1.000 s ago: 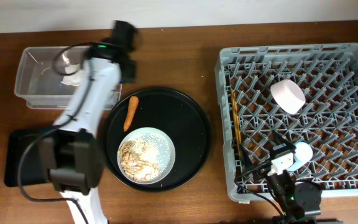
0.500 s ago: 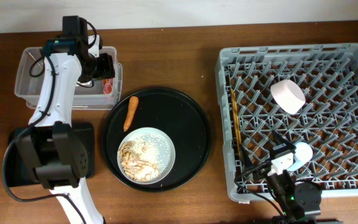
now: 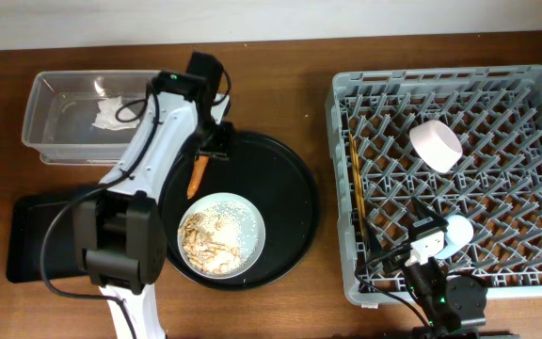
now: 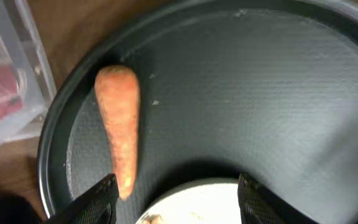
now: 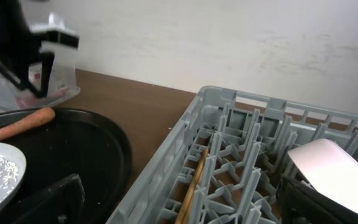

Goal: Sort waste into correct bins and load items into the dishwasher rack
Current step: 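Drop the red wrapper into the clear plastic bin, then grasp the carrot and set it on the flat black tray, then grasp the white plate's rim with the left gripper and lift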

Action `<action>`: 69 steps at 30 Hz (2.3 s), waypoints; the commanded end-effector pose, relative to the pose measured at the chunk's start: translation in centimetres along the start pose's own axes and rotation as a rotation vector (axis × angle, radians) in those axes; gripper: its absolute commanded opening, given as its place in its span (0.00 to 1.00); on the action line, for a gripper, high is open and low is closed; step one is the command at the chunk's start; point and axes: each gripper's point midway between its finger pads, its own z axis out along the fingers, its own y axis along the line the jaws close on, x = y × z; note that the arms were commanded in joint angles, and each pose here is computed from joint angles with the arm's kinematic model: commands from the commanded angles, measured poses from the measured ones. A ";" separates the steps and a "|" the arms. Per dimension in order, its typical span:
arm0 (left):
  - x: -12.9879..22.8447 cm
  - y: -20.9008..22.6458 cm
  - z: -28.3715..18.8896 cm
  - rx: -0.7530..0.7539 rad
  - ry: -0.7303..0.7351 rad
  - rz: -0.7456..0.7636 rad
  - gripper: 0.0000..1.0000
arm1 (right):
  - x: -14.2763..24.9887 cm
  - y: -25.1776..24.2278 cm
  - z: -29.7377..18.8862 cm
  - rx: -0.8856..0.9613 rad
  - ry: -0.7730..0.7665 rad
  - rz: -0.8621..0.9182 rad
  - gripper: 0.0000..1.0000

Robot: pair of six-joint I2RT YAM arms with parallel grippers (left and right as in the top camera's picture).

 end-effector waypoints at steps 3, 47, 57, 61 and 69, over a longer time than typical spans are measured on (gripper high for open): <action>1.3 3.7 3.3 -0.139 -0.016 -0.072 0.61 | 0.2 0.0 0.0 -0.001 0.000 -0.003 0.98; 18.1 17.8 -1.7 -0.072 0.053 -1.260 0.00 | 0.2 0.0 0.0 -0.001 -0.001 -0.002 0.98; 14.2 15.7 -3.4 0.182 -0.034 -1.132 0.65 | 0.2 0.0 0.0 -0.001 0.000 -0.002 0.98; 10.4 10.7 -5.7 0.211 -0.126 -0.661 0.64 | 0.2 0.0 0.0 -0.001 -0.001 -0.002 0.98; 10.8 -5.0 -3.8 0.161 -0.041 0.047 0.56 | 0.2 0.0 0.0 -0.001 -0.001 -0.003 0.98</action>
